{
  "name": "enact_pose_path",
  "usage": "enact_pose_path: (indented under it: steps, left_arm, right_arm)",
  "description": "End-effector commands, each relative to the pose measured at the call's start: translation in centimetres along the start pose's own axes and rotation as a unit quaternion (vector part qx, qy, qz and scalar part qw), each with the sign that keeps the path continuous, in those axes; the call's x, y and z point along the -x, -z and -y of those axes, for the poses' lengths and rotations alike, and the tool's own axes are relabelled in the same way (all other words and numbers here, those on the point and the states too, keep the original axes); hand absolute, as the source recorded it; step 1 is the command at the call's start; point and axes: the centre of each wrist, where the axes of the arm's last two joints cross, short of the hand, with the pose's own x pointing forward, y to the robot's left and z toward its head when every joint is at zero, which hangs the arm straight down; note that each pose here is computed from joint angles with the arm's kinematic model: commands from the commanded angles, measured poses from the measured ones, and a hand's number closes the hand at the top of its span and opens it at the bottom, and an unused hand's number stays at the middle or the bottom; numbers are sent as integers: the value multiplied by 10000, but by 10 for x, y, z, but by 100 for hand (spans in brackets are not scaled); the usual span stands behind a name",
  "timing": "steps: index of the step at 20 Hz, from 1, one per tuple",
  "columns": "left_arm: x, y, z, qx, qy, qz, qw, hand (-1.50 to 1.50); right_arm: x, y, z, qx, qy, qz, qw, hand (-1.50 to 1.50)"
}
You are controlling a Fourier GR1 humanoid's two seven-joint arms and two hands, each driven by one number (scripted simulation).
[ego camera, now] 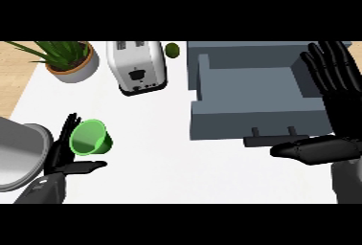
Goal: Pick up the cup, place it into the drawer and close the drawer
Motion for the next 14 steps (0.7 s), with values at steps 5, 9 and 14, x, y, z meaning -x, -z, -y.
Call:
enact_pose_path:
  steps: [5, 9, 14]
  left_arm:
    - [-6, 18, 13, 340, -539, 318, 9975, -150]
    - [-3, 20, 27, 785, -1030, 346, 9910, 150]
    - [-1, 16, 30, 341, -381, 1226, 9911, 150]
  right_arm:
    - [3, 2, -14, -129, 7, -18, 9999, -150]
    - [15, 2, 0, -21, -15, -67, 10000, -150]
    - [-3, 5, -3, -20, -80, -48, 10000, -150]
